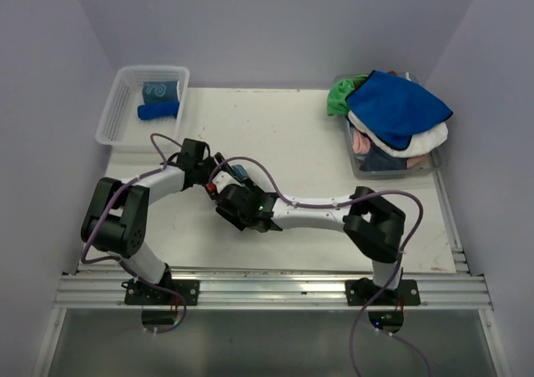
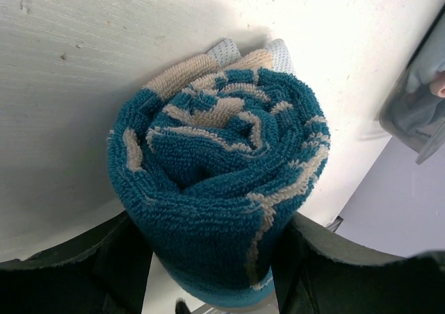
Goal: Roll the towels
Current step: Roll the towel, then place the rolled towel into the container
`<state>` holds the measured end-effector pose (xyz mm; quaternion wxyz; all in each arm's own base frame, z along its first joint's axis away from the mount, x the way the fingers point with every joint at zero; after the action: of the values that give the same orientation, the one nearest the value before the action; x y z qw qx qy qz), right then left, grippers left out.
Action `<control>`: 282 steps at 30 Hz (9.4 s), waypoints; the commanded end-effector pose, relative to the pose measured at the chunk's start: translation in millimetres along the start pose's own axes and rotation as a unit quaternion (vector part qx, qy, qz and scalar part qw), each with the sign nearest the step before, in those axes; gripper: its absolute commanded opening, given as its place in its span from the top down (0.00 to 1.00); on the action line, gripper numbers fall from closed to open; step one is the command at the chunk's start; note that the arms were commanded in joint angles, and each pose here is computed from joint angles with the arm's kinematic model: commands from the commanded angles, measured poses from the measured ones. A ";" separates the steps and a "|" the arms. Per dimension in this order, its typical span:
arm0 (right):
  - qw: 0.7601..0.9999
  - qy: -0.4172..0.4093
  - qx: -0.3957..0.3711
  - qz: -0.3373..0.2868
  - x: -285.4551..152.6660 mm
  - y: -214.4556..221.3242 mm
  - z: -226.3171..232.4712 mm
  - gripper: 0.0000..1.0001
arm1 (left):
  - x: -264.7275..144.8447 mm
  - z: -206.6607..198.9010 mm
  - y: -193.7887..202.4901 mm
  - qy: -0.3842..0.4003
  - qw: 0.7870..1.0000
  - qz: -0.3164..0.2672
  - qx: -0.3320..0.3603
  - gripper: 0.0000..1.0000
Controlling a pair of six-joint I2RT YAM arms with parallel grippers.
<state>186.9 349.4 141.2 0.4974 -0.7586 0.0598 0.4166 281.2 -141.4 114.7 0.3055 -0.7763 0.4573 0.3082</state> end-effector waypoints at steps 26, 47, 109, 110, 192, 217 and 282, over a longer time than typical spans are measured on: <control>0.904 -0.305 0.289 0.075 33.8 -6.6 -42.1 0.73 | -20.3 -7.9 -7.3 0.017 0.999 -0.027 0.032 0.01; 0.924 -0.217 0.303 0.079 16.2 -16.7 -83.1 0.12 | -10.1 4.2 -0.1 -0.006 1.000 -0.006 0.004 0.39; 0.943 -0.250 0.213 0.061 34.2 -11.0 -35.5 0.68 | -4.3 10.7 0.1 -0.018 1.000 -0.003 0.011 0.04; 0.942 -0.251 0.213 0.063 34.6 -10.0 -35.2 0.68 | -4.0 11.4 0.1 -0.020 1.000 -0.005 0.012 0.04; 0.884 -0.158 0.438 -0.032 -62.9 -18.6 -183.9 0.11 | -230.6 6.2 -275.6 -0.010 0.895 -0.430 -0.118 0.67; 0.883 -0.161 0.441 0.017 -32.4 -25.7 -183.3 0.11 | -81.8 127.1 -331.9 -0.090 0.907 -0.348 -0.221 0.62; 0.872 -0.188 0.451 -0.002 -42.8 -28.9 -179.8 0.11 | -146.4 110.2 -283.0 -0.269 0.916 -0.264 -0.139 0.00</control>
<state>278.5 204.6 205.2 0.7791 -0.3680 0.1777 0.4753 461.9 127.6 172.8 0.3510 -0.7891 0.1033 0.4933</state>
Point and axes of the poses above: each gripper's point midway between its finger pads, its own x axis out along the fingers, its own z axis along the line the jaws close on, y = z × x, the point moved 9 cm from there along -x, back along the fingers, and after that the axes turned 12 degrees about x, right-handed, at the moved point
